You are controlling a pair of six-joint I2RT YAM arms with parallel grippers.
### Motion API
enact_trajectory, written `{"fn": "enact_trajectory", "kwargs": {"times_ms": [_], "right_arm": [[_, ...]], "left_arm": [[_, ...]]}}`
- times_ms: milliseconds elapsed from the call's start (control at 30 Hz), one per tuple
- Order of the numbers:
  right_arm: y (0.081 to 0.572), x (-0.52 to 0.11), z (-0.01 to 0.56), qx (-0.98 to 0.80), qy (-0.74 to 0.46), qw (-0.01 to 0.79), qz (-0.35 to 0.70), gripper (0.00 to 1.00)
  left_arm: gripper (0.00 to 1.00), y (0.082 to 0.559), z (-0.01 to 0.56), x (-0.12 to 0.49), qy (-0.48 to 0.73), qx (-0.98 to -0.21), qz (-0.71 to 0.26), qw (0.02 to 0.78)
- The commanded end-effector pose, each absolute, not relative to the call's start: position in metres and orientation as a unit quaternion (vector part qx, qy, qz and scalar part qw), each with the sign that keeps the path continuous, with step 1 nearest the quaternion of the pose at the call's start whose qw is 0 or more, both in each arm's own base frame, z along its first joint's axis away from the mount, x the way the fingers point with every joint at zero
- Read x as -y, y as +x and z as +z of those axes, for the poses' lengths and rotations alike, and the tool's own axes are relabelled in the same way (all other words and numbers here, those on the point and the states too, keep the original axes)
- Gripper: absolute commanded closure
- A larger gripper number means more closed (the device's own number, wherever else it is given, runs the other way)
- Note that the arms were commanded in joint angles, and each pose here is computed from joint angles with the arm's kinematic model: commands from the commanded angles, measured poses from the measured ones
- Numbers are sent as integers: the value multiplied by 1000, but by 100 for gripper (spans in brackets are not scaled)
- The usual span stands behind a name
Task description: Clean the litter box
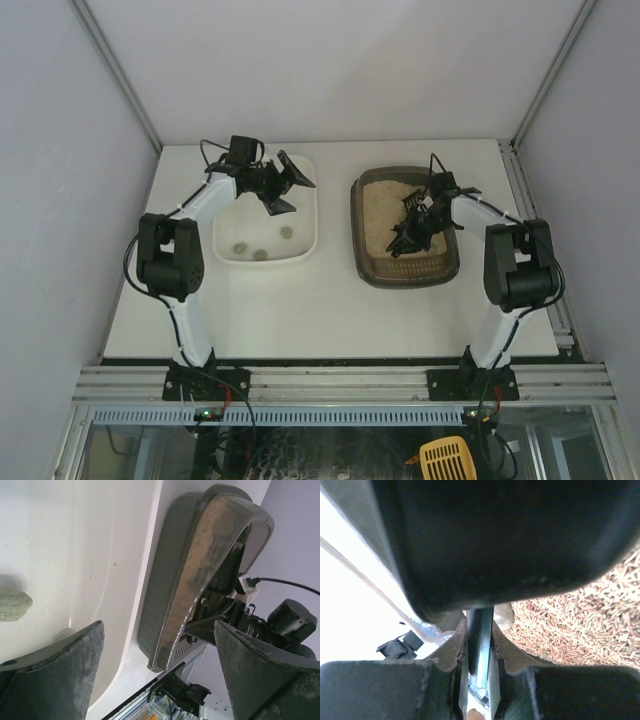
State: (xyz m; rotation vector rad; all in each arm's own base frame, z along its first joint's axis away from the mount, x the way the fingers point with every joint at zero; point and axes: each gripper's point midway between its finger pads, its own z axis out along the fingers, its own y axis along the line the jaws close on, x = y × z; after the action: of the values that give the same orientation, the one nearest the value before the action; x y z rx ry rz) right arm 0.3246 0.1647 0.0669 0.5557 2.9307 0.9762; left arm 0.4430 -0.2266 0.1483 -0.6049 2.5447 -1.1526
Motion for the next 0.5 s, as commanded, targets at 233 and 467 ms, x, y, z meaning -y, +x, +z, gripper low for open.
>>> {"fn": "enact_trajectory", "kwargs": {"times_ms": [233,467], "right_arm": [[302,-178,76,-913,158,43,373,100],[305,-168,103,-907,146,101,383,100]], "left_arm": [[7,446,155,231,-195,-876,-417,146],[9,449,153,231,-169,-882,-410,159]]}}
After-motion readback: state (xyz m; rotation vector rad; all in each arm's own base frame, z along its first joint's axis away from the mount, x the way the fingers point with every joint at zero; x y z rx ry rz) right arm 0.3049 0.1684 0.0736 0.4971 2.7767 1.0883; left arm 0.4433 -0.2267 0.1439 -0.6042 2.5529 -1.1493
